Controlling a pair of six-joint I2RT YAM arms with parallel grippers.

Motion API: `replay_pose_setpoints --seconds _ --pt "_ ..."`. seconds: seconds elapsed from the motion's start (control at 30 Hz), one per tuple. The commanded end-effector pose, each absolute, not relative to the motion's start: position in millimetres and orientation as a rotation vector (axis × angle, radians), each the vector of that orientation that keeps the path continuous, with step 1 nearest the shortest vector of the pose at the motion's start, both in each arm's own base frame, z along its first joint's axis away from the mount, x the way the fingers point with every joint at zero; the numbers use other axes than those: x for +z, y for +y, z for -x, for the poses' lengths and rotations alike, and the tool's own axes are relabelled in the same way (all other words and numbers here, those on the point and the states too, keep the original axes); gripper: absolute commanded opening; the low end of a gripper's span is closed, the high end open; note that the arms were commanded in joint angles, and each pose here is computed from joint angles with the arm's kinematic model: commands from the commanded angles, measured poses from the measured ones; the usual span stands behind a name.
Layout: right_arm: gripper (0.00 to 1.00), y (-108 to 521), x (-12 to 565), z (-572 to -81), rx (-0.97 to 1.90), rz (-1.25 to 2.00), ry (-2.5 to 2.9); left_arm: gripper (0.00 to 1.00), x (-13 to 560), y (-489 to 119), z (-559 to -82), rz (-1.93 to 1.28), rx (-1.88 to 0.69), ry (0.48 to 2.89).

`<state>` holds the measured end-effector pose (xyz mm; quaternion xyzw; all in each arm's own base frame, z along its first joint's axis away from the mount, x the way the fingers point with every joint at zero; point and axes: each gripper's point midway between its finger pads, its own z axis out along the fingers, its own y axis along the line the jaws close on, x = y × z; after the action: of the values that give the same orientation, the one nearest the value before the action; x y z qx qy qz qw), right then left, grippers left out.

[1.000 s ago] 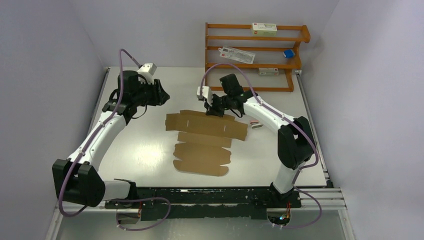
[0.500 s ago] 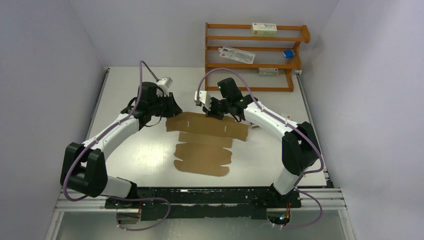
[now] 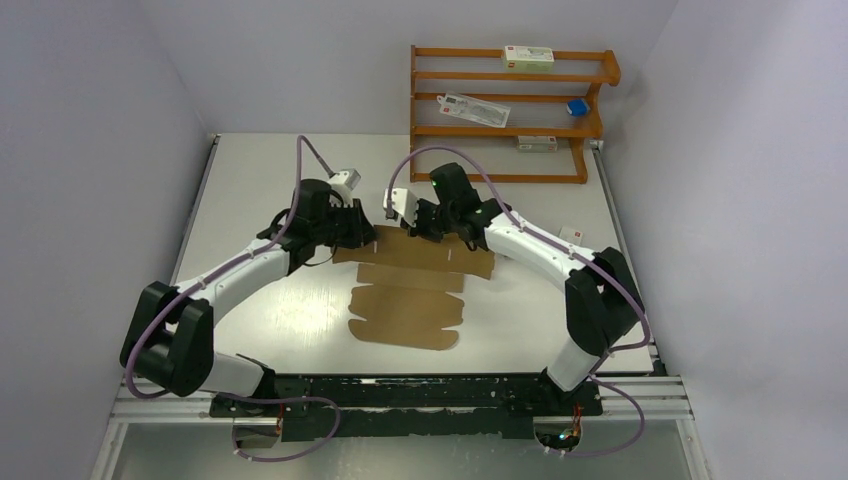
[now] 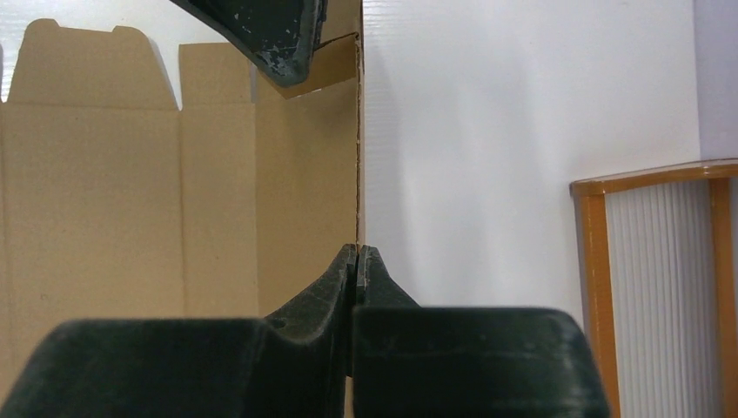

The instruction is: Fold the paper box

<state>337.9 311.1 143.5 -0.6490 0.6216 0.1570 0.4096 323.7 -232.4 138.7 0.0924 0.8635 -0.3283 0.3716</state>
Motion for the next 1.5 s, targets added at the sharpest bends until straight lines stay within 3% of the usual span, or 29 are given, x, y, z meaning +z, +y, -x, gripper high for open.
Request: replay_pose_setpoints --seconds 0.0,0.17,0.47,0.73,1.03,1.47 --pt "0.0 324.0 170.1 -342.6 0.341 1.59 1.443 0.19 150.8 -245.7 -329.6 -0.268 -0.863 2.129" --pt "0.0 326.4 173.8 -341.6 0.286 1.611 1.386 0.23 146.7 -231.6 -331.5 -0.242 -0.766 2.146" --pt "0.0 319.5 173.7 -332.8 0.216 1.689 1.312 0.46 135.6 -193.7 -307.5 -0.146 -0.623 2.183" --pt "0.0 312.5 170.3 -327.2 0.163 1.736 1.252 0.65 116.1 -178.2 -280.3 -0.077 -0.646 2.184" --pt "0.0 315.2 168.2 -323.4 0.177 1.744 1.246 0.7 93.1 -180.6 -278.1 0.053 -0.751 2.086" --pt "0.0 318.3 167.9 -317.5 0.212 1.735 1.237 0.69 82.1 -176.2 -294.4 0.085 -0.743 1.926"
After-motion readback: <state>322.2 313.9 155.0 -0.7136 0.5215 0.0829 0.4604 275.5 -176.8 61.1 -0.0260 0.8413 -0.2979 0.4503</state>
